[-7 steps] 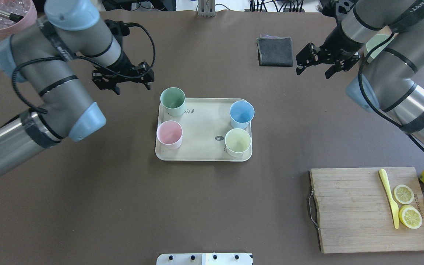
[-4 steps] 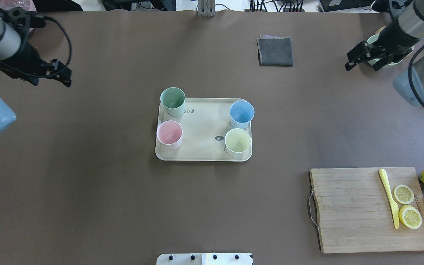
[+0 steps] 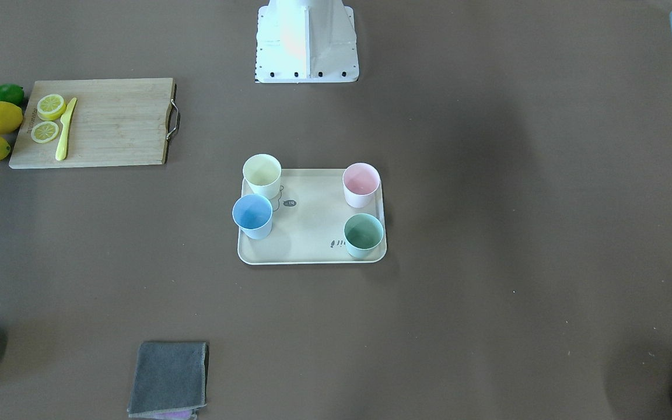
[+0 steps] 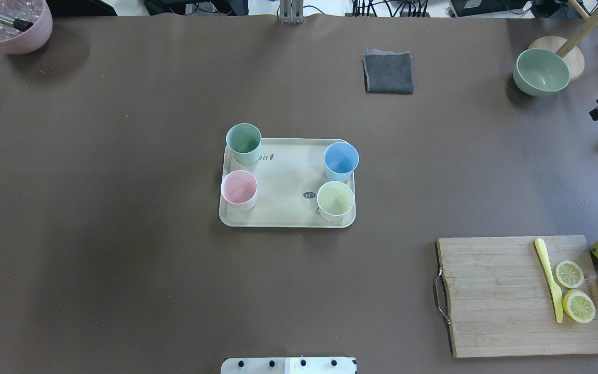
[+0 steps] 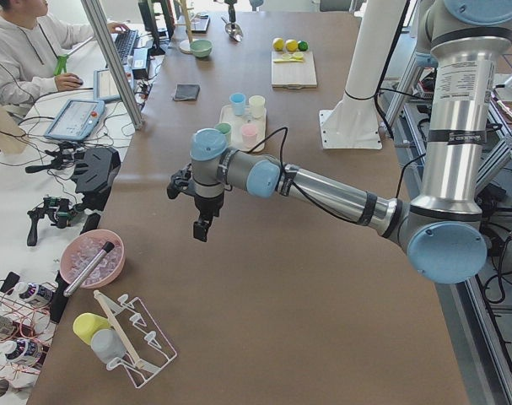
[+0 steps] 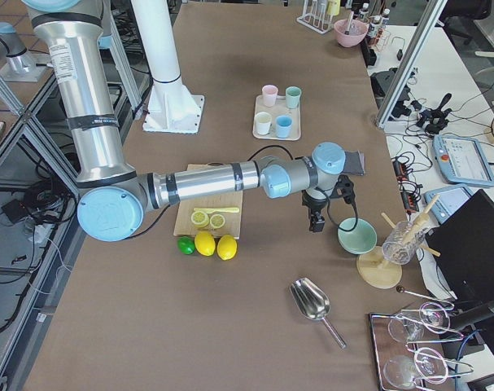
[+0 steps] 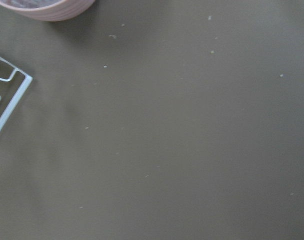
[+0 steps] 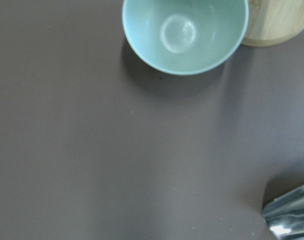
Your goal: Place all cups on tray
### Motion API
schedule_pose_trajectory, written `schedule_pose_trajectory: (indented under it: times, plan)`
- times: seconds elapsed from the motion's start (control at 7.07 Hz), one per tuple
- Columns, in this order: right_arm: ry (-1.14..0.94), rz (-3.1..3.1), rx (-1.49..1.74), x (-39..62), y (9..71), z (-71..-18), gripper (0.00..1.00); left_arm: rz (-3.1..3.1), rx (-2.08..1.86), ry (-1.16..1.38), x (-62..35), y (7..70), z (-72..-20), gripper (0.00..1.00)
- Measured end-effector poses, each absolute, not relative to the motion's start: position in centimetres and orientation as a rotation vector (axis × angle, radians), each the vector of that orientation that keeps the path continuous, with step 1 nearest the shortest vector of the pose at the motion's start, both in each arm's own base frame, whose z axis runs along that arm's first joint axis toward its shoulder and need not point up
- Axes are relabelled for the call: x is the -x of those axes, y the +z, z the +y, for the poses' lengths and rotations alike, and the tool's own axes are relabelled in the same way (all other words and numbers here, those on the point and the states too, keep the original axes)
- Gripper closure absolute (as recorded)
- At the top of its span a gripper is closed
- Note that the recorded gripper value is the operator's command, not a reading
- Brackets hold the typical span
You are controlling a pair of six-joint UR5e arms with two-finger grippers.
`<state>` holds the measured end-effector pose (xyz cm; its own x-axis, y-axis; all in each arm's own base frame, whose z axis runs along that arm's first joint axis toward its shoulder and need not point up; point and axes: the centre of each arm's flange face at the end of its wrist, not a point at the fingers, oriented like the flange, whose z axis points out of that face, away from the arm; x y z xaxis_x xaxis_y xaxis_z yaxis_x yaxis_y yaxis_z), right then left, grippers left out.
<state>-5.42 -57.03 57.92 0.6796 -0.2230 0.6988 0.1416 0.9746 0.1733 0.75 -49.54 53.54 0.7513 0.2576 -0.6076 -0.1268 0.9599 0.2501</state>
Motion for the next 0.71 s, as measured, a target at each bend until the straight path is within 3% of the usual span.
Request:
schedule_pose_trajectory:
  times: [0.71]
  plan:
    - [-0.223,-0.778,-0.092,2.7,61.9,-54.8,0.00,0.710,-0.158,0.175,1.7,56.9,-46.9,0.02]
